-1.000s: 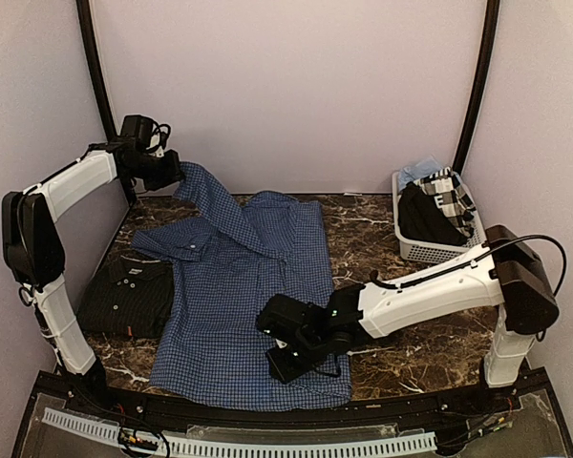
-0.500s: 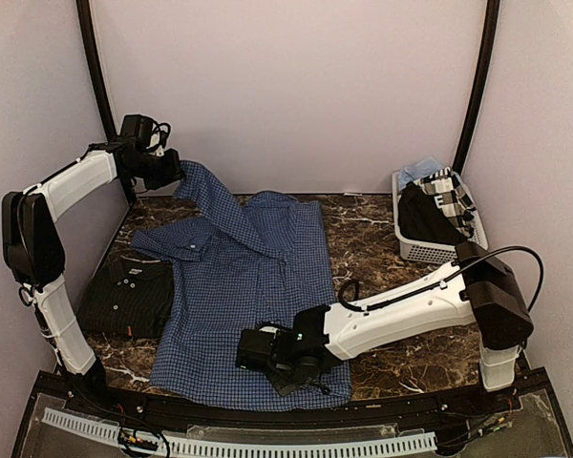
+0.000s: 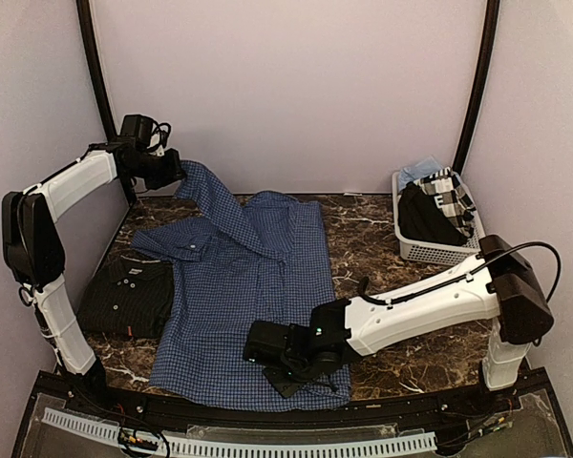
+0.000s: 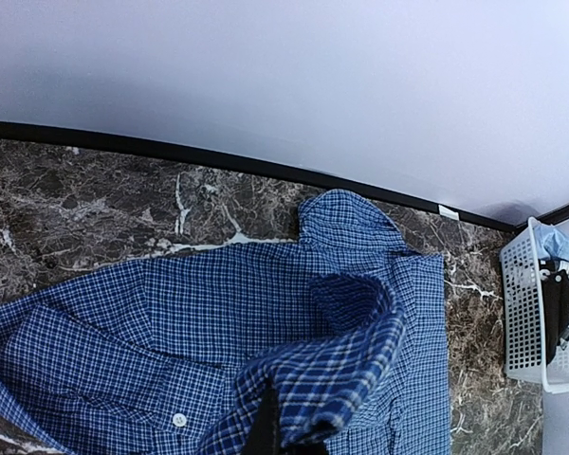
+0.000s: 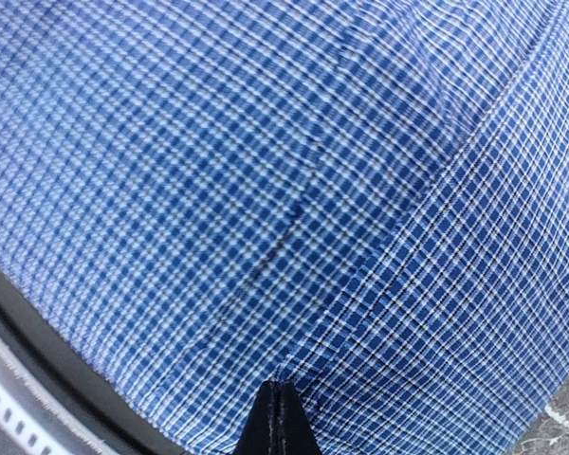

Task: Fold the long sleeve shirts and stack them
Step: Fold the flattened shirt at the center of the board.

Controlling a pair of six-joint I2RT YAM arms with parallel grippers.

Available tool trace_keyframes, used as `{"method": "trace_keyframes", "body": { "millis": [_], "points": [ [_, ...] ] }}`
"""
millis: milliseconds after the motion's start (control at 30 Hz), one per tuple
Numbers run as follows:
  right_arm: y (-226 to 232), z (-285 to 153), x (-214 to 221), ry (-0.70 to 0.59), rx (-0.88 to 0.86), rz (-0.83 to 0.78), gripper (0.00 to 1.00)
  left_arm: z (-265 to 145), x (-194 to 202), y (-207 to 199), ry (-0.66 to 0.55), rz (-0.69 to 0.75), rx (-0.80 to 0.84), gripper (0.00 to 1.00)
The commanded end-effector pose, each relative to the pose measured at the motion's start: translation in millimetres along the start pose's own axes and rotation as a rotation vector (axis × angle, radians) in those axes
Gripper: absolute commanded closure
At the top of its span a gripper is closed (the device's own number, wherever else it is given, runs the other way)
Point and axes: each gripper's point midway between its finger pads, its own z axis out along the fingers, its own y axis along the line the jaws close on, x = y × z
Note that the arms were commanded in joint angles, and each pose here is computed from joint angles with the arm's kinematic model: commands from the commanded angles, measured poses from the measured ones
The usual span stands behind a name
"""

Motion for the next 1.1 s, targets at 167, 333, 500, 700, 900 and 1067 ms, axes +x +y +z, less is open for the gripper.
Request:
{"method": "trace_keyframes", "body": {
  "millis": [167,333,500,700,900,1067],
  "points": [
    [31,-1,7,0.005,-0.179,-0.015,1.0,-22,-13,-11,-0.057,0.004,0.042,1.0],
    [27,6,13,0.025,-0.18,0.001,1.0,-41,-16,-16,-0.109,0.004,0.061,1.0],
    [25,8,13,0.029,-0.193,0.009,1.0,-36,-5,-10,-0.089,0.0,0.05,1.0],
    [20,-8,-2,-0.024,-0.242,0.049,0.78,-36,8,-3,-0.091,-0.022,0.043,1.0],
    [2,-44,-37,-0.148,-0.309,0.127,0.48,-57,11,-13,-0.146,-0.023,0.114,1.0],
    [-47,-71,-73,-0.282,-0.293,0.257,0.34,-74,25,-10,-0.172,-0.034,0.12,1.0]
  ]
}}
